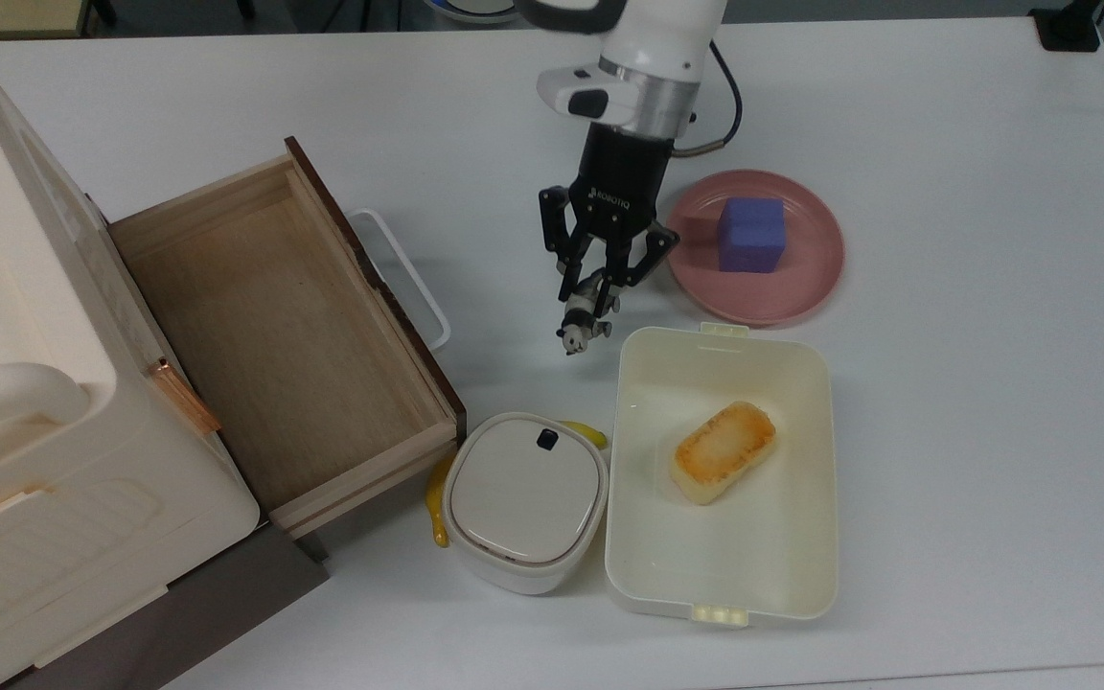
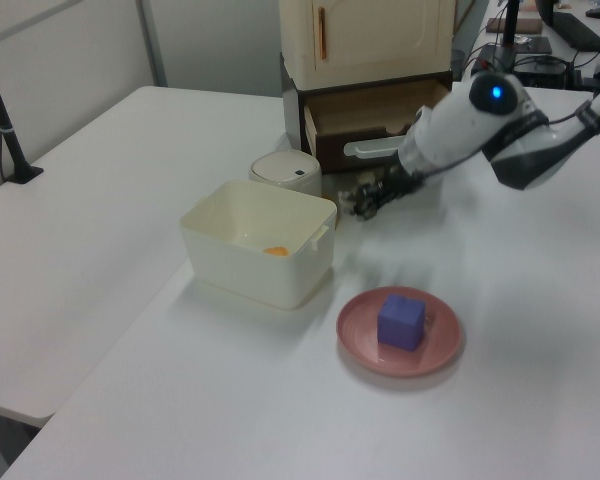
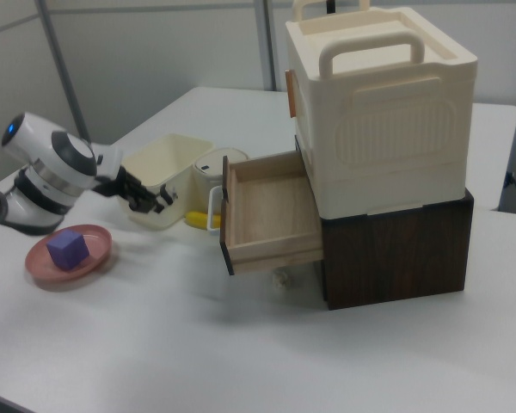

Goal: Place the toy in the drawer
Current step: 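Carry the panda toy over the open wooden drawer and lower it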

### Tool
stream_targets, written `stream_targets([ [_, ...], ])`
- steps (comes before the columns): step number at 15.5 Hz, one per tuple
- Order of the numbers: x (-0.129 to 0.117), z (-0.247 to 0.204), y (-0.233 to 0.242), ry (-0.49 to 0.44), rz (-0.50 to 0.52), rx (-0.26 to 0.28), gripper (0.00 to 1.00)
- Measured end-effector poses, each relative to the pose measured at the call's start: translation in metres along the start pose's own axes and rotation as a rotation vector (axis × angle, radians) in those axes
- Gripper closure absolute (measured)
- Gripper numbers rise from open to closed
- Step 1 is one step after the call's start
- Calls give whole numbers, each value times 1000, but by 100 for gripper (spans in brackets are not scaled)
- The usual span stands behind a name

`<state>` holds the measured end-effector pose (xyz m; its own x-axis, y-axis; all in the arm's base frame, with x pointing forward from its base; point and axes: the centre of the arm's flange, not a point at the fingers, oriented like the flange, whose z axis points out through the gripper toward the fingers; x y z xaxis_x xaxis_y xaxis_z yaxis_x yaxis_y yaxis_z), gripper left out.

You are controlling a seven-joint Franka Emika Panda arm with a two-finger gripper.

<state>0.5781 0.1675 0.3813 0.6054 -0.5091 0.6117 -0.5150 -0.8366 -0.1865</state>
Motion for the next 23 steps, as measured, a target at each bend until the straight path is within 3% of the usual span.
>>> stream_targets([
  [4, 62, -38, -15, -64, 130, 79, 63],
  [10, 83, -42, -15, -99, 18, 111, 63],
  [12, 102, -46, -11, -181, -6, 110, 63],
  [15, 152, -71, -4, -363, -54, 156, 63],
  [18, 199, -93, 23, -429, -89, 134, 63],
  [23, 240, -73, 89, -417, -160, 80, 63],
])
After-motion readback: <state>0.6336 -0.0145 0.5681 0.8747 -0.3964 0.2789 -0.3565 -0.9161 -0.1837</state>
